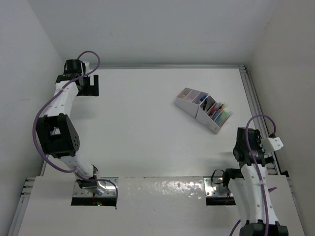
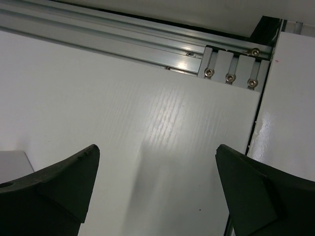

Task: Sort the stationery into containers
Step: Reset both arms

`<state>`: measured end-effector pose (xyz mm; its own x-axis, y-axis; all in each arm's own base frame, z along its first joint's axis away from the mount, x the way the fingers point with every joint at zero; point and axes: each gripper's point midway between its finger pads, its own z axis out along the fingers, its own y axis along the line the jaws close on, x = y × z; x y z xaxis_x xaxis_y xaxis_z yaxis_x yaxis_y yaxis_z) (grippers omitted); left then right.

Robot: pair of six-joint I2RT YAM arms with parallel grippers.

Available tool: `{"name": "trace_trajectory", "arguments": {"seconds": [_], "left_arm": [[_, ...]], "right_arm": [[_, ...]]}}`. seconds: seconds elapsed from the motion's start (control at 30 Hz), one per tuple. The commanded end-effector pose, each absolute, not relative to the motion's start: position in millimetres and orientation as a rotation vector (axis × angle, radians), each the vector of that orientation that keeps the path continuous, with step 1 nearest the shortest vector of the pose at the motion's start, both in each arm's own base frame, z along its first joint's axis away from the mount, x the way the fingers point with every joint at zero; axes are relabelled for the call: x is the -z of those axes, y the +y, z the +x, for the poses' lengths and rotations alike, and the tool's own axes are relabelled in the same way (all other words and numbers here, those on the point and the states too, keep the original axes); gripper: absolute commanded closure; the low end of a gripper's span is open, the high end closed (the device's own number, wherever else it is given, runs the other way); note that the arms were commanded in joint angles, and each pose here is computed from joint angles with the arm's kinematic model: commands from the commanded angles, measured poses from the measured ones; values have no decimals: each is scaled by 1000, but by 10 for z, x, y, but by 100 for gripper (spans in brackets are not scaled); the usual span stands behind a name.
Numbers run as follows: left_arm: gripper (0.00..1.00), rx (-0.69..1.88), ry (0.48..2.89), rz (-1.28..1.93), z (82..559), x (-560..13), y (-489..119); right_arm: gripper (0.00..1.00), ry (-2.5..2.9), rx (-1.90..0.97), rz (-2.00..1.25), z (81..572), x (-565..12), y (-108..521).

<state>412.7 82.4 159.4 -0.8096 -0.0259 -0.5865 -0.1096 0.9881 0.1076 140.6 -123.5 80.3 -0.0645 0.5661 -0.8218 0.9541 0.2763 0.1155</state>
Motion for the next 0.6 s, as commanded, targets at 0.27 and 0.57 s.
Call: {"name": "trace_trajectory", "arguments": {"seconds": [0.27, 0.57], "left_arm": [[0, -154, 2431, -102, 4155, -1826, 773], [0, -146, 2434, -105, 4161, -1817, 768]], "right_arm": [[1, 1617, 551, 1388, 1482, -982, -1288], [2, 1582, 563, 1362, 1460, -1041, -1328]]}}
